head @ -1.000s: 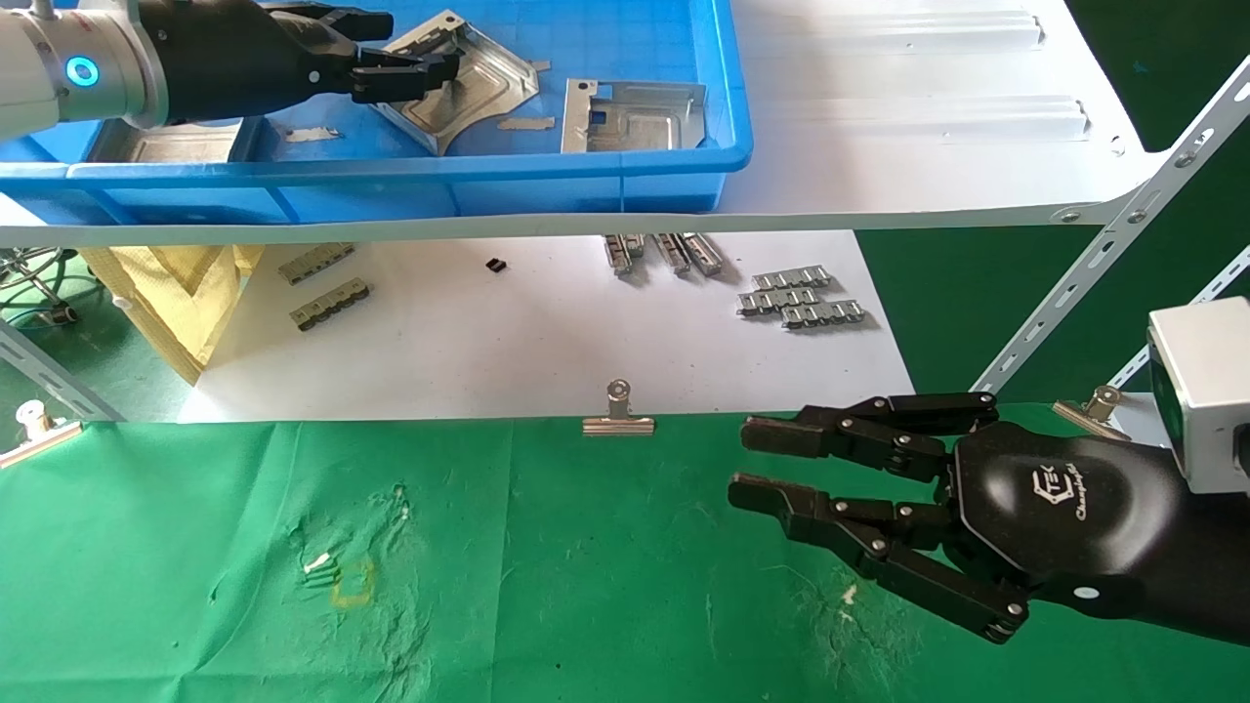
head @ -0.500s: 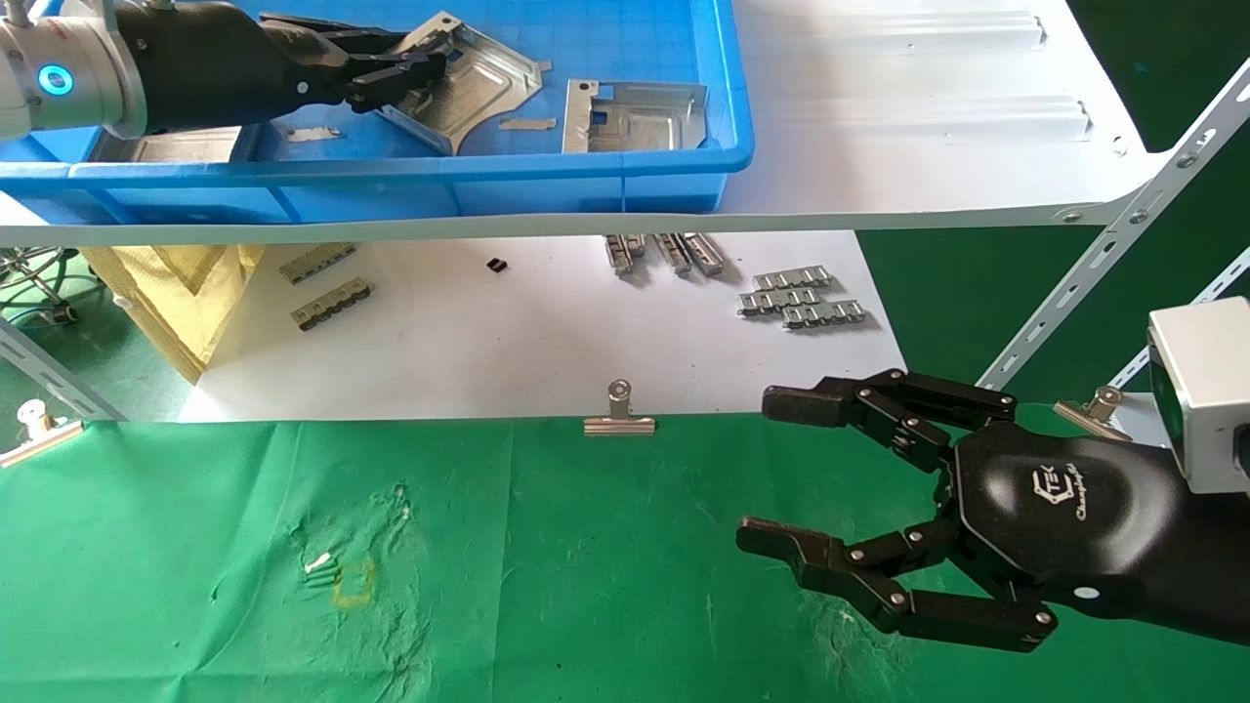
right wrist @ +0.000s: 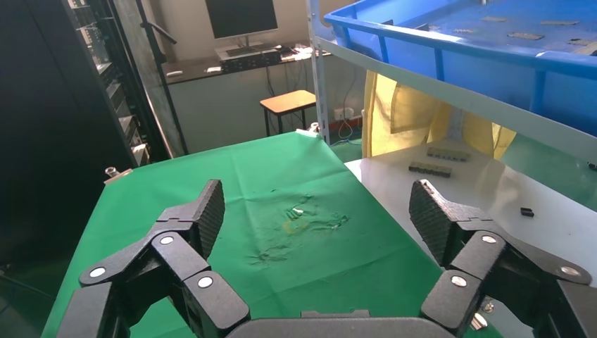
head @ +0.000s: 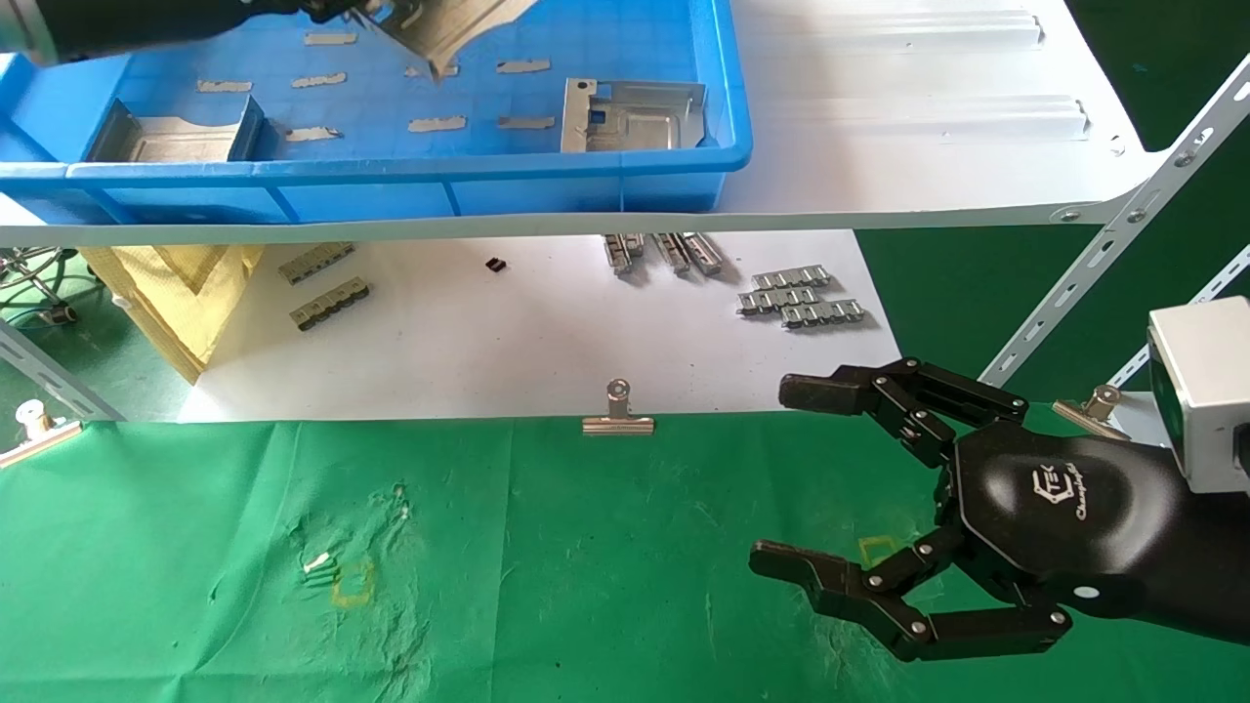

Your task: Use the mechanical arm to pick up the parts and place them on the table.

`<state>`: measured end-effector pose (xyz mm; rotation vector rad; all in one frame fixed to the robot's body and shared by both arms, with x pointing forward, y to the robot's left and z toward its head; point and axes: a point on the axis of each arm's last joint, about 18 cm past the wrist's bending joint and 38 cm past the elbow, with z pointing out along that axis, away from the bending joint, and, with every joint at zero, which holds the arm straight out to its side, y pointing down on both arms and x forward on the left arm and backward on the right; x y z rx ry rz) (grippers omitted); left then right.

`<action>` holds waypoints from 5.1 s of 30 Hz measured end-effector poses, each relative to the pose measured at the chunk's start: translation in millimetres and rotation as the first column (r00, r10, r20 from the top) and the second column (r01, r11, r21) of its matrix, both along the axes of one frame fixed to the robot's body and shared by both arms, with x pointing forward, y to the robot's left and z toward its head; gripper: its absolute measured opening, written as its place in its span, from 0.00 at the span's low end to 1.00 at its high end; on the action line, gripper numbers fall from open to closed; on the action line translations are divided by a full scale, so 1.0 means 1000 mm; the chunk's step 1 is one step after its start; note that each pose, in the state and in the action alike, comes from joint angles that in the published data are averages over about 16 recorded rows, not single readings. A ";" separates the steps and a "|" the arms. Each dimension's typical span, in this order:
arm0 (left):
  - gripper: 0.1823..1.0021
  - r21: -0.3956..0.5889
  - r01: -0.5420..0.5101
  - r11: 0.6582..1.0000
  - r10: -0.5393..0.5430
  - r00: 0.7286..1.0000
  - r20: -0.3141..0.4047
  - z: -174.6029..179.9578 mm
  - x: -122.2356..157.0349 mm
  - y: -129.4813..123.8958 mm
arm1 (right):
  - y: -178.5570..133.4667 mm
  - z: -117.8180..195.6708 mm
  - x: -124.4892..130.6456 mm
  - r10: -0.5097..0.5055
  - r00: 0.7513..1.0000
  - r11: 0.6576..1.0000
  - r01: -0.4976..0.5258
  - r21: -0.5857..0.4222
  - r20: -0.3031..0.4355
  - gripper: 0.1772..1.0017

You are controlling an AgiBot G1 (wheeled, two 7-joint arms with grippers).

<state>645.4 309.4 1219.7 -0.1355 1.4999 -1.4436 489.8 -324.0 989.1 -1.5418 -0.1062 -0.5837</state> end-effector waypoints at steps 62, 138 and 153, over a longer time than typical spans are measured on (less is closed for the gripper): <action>0.16 0.624 0.154 0.766 -0.073 0.985 -0.154 -0.268 -0.021 0.085 | 0.000 0.000 0.000 0.000 1.000 1.000 0.000 0.000 0.000 1.00; 1.00 0.085 0.508 0.857 -0.481 0.849 -0.217 -0.229 -0.140 0.006 | 0.000 0.000 0.000 0.000 1.000 1.000 0.000 0.000 0.000 1.00; 1.00 0.091 0.572 0.815 -0.539 0.806 -0.246 -0.228 -0.175 -0.012 | 0.000 0.000 0.000 -0.001 1.000 1.000 0.001 0.000 0.000 1.00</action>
